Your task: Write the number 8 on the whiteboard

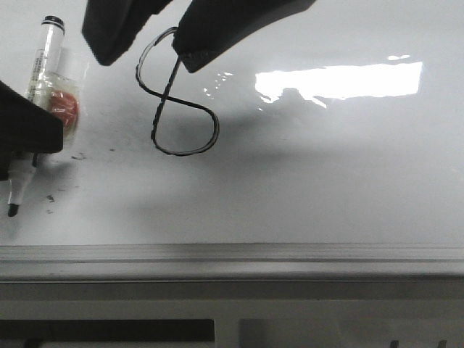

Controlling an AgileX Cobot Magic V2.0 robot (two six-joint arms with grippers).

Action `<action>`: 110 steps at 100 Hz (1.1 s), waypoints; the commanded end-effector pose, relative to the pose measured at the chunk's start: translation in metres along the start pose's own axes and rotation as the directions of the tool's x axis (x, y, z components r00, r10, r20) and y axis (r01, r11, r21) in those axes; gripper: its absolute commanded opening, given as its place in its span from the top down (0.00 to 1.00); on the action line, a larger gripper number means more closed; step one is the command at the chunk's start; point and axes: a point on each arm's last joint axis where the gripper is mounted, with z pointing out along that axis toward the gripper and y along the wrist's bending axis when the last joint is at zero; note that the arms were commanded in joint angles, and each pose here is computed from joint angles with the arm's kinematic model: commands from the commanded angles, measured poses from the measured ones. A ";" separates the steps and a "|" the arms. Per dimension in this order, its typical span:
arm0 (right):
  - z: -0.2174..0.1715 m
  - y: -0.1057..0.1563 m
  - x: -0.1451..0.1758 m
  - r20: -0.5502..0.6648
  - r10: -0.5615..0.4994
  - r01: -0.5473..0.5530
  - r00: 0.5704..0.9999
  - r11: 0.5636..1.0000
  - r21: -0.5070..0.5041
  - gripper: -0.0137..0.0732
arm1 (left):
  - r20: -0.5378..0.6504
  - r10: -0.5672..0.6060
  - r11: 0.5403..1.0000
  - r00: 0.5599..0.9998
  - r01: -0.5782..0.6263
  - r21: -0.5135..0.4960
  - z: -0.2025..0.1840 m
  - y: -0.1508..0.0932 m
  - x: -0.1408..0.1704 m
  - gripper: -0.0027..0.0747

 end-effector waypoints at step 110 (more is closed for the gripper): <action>-0.125 -0.020 0.172 0.729 -0.237 0.163 0.642 0.972 0.172 0.92 | 0.501 0.277 0.918 0.820 -0.380 0.115 -0.107 0.020 0.029 0.99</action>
